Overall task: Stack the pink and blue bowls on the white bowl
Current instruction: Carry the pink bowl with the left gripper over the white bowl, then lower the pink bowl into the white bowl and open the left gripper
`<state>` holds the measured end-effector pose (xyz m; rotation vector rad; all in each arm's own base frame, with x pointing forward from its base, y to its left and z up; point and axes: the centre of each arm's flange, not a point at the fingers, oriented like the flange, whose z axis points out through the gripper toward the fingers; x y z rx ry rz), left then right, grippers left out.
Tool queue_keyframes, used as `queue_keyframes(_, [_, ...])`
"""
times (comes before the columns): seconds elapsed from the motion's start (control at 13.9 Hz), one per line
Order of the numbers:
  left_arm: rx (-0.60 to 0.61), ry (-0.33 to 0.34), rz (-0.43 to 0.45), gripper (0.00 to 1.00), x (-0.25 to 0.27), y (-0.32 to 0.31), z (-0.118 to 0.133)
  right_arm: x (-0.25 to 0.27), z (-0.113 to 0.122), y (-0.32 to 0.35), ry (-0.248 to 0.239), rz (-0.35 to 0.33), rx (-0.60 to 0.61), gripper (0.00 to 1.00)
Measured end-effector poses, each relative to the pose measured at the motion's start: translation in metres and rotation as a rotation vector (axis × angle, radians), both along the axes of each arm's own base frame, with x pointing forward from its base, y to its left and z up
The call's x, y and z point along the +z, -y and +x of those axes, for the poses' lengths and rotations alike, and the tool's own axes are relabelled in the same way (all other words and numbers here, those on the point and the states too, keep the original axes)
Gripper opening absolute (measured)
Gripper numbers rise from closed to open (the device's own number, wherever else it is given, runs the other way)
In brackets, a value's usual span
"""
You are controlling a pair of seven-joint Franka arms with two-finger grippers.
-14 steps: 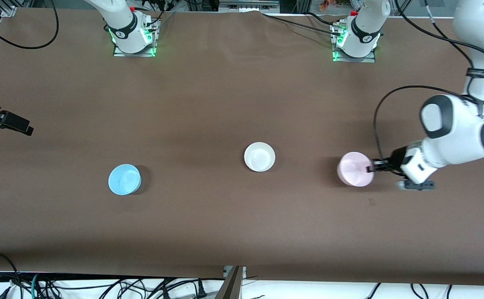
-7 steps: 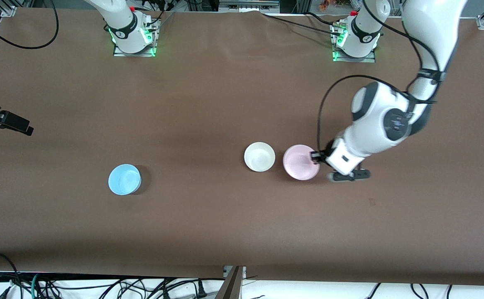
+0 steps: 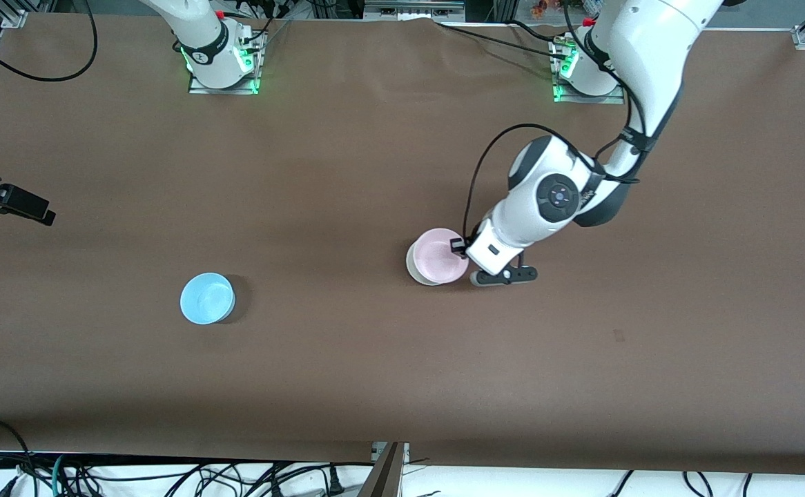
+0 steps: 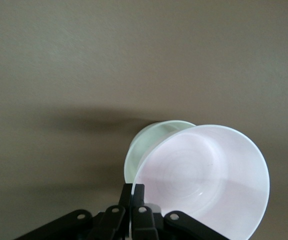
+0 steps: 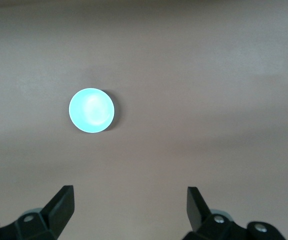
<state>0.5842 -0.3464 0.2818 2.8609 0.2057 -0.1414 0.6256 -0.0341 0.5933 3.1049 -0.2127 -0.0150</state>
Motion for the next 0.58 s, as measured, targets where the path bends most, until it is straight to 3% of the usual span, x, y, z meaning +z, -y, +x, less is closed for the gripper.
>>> queue_keyframes(0.58, [-0.031,0.033,0.022,0.03,-0.041,0.011,-0.025,0.0,0.0,-0.001,0.0,0.0,0.001,1.0])
